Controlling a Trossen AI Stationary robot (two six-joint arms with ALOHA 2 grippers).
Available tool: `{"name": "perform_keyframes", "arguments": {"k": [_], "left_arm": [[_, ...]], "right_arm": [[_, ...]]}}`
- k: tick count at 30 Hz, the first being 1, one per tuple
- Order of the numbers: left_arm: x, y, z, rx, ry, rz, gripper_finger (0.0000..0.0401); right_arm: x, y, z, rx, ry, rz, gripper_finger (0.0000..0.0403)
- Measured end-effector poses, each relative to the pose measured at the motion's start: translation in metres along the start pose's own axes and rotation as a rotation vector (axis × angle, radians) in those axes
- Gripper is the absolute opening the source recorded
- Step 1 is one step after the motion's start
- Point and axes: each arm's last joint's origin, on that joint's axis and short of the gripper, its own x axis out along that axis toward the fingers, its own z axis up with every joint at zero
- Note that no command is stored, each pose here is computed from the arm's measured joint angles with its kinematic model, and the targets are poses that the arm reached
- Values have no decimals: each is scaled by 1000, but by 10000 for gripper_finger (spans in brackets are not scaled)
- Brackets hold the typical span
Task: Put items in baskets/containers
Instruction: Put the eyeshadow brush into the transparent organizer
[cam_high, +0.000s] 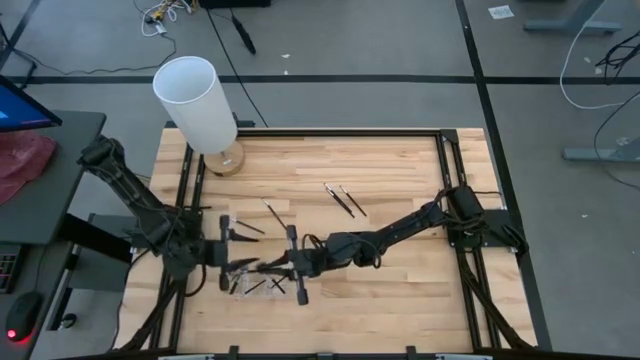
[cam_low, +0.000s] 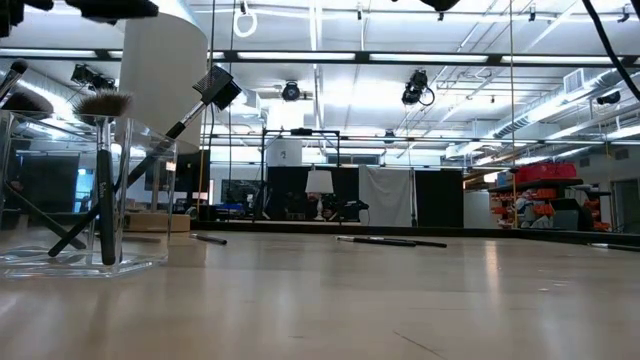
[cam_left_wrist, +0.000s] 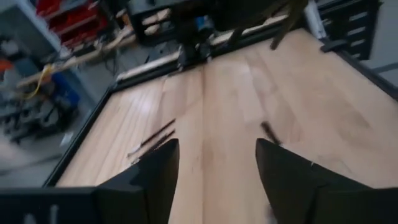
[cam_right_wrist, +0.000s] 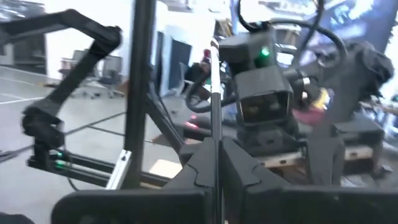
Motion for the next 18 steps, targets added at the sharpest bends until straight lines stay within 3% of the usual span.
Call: {"name": "perform_keyframes", "arguments": {"k": [18], "left_arm": [[1,-17,37,12,-358,-229,189]], "right_arm": [[0,2,2,-17,-21,45,8]]}}
